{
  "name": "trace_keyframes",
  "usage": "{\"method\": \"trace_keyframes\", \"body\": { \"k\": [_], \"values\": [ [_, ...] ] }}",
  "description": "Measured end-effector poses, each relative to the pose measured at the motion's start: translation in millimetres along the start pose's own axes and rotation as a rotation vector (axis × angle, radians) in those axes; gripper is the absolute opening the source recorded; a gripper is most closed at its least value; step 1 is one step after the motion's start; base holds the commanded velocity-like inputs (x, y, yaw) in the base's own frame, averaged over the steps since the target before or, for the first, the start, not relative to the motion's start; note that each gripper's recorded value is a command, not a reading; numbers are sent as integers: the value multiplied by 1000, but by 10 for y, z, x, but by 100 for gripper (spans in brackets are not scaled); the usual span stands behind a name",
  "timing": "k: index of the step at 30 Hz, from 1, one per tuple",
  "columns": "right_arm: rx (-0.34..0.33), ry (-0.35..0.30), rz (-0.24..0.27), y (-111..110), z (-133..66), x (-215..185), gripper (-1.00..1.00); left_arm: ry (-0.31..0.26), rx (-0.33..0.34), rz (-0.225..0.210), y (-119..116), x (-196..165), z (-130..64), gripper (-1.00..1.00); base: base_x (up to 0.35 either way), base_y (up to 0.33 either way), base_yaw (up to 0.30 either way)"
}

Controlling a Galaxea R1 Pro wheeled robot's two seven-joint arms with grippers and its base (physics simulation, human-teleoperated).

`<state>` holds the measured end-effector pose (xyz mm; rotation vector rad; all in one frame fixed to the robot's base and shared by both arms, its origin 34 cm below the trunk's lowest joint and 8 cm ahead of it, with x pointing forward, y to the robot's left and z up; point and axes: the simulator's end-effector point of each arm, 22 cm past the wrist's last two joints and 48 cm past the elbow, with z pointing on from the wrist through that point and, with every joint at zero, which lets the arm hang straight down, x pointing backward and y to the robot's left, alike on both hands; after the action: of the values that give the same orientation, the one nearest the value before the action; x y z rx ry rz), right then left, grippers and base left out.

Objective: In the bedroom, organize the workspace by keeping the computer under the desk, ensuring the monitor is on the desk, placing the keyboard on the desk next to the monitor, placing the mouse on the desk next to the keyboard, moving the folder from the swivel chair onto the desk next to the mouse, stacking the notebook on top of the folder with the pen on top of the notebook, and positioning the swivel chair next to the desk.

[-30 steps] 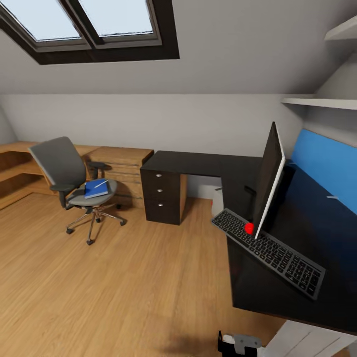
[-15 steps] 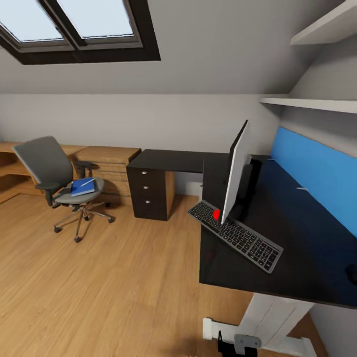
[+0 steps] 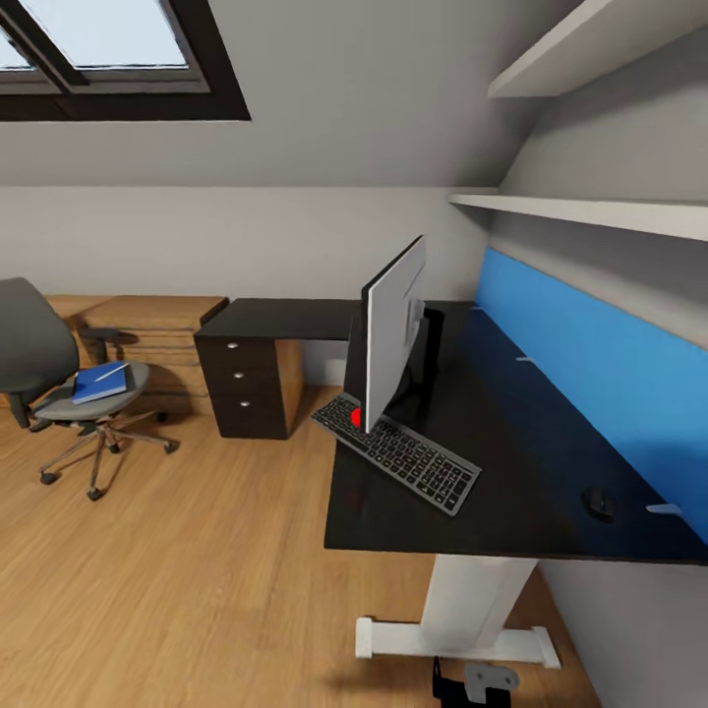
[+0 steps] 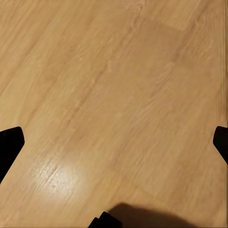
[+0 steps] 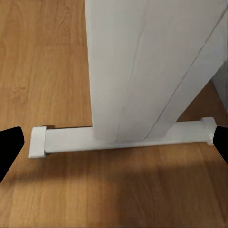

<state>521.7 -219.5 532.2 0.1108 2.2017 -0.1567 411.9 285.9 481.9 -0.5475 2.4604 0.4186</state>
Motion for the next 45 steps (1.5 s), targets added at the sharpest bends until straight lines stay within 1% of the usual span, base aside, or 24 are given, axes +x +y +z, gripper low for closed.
{"method": "trace_keyframes", "body": {
  "k": [21, 38, 45],
  "values": [
    [-2, 1, 2, -6, -201, -293, 100, 0, -3, 0, 61, -221, -272, 100, -6, -1, -10],
    [-1, 0, 1, -33, -354, -509, 100, 3, -1, 0, 103, -373, -480, 100, -299, 0, 0],
    [2, -6, 3, -51, -413, -613, 100, 7, -1, 2, 122, -423, -566, 100, -72, 0, 0]
  ]
}}
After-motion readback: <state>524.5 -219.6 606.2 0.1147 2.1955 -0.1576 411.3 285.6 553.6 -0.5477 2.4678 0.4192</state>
